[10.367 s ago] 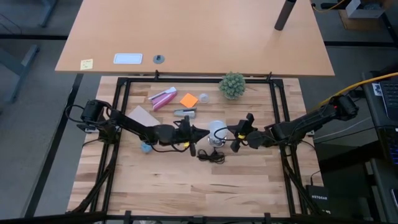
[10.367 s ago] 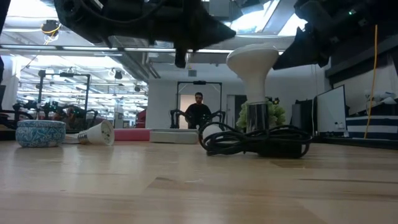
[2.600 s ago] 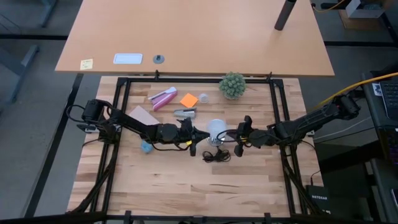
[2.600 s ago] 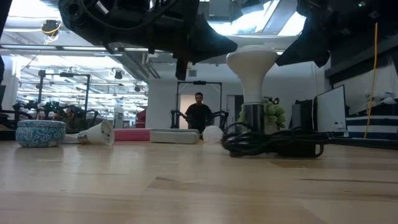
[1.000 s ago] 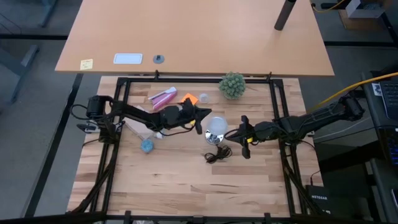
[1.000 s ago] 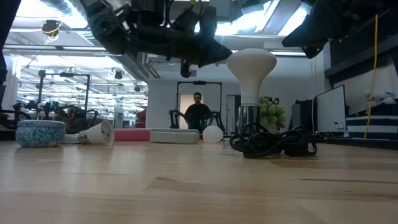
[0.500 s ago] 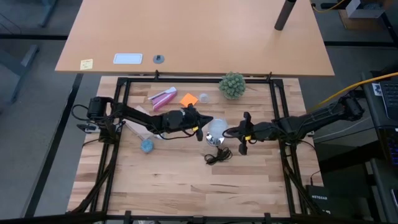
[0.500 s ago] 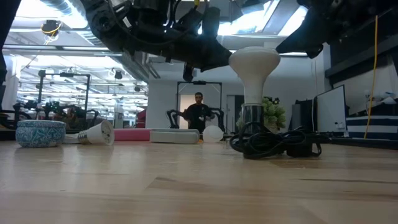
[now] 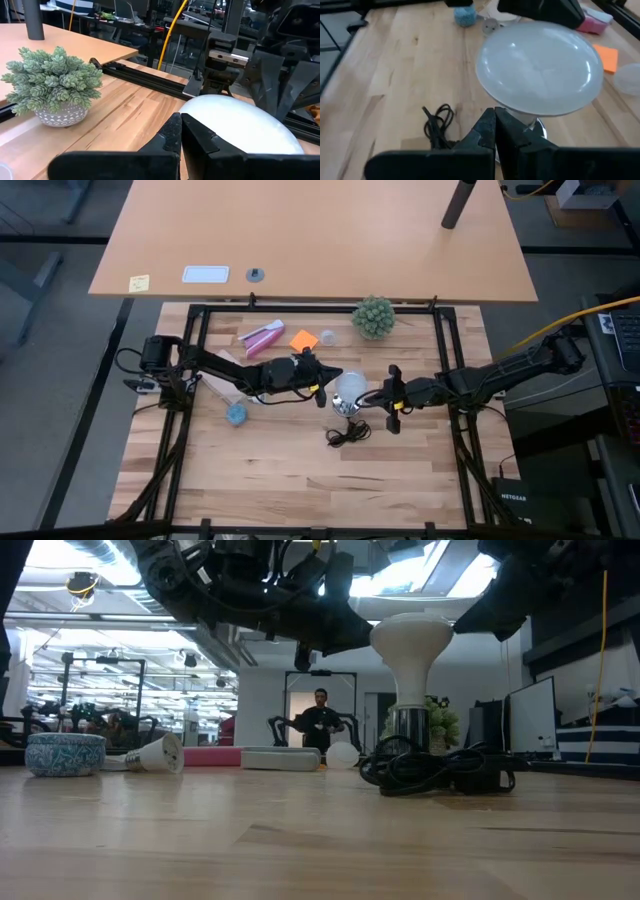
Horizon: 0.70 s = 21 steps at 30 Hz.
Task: Screw lightbulb
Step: Remove the lightbulb from the lamp
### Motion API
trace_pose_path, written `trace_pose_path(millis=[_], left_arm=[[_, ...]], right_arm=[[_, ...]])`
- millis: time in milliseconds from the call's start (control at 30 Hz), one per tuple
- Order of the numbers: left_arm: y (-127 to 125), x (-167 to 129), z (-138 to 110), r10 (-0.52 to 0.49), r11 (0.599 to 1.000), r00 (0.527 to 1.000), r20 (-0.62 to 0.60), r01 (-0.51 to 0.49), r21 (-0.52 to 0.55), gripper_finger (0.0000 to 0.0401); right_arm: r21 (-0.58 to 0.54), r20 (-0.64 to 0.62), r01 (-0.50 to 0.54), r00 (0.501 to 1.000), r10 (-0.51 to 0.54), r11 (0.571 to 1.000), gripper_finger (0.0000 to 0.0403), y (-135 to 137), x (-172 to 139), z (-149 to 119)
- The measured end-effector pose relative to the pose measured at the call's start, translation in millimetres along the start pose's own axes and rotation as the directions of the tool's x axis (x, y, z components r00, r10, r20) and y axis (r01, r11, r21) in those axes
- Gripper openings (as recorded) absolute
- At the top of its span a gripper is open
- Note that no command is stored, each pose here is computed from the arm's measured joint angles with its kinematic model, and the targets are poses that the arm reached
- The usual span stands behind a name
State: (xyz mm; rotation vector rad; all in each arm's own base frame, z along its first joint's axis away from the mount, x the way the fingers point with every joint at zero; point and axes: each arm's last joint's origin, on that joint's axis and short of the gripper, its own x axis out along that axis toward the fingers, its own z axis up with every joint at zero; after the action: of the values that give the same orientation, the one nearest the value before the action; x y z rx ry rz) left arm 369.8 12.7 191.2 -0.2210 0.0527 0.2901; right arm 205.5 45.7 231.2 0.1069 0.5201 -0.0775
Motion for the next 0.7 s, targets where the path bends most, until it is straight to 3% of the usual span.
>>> trace_pose_path(millis=[700], left_arm=[[-11.6, -3.8, -3.0, -0.014, 1.0, 1.0, -0.005, 0.014, -0.013, 0.0001]], right_arm=[[0.02, -0.008, 0.121, 0.993, -0.121, 0.992, 0.0005, -3.6, 0.9, -3.1]])
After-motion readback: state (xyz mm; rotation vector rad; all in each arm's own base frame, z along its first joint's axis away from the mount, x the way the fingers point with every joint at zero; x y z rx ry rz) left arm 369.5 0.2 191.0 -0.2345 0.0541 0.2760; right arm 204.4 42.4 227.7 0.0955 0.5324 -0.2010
